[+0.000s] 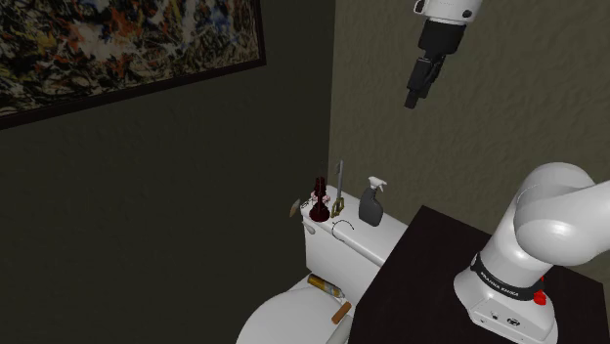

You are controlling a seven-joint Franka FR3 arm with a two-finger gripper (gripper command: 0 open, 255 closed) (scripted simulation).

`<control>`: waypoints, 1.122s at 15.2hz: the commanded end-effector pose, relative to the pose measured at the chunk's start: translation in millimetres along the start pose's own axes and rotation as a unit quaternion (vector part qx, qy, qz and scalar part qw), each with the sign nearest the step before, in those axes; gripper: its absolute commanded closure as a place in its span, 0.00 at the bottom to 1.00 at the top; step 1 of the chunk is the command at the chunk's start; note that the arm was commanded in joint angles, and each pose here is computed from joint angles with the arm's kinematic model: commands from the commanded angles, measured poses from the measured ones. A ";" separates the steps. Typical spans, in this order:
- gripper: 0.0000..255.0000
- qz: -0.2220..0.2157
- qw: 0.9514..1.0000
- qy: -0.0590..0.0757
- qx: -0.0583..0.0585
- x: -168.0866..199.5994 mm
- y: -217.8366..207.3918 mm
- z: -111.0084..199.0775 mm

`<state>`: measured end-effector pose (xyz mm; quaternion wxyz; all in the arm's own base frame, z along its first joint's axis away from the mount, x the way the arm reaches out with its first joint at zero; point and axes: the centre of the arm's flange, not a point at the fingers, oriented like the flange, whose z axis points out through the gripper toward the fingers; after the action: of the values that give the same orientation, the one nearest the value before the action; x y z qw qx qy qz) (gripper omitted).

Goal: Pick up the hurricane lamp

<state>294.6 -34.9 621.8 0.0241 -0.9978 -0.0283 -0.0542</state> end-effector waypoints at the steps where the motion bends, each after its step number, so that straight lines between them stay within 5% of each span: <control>1: 0.00 0.000 1.000 0.000 0.000 0.0 0.0 0.0; 9: 0.00 0.073 0.996 0.034 -0.029 25.9 -25.0 98.6; 17: 0.00 0.145 0.985 0.069 -0.057 61.6 -39.9 196.3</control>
<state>367.7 17.6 445.8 -0.0214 -0.9870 0.1114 -0.1139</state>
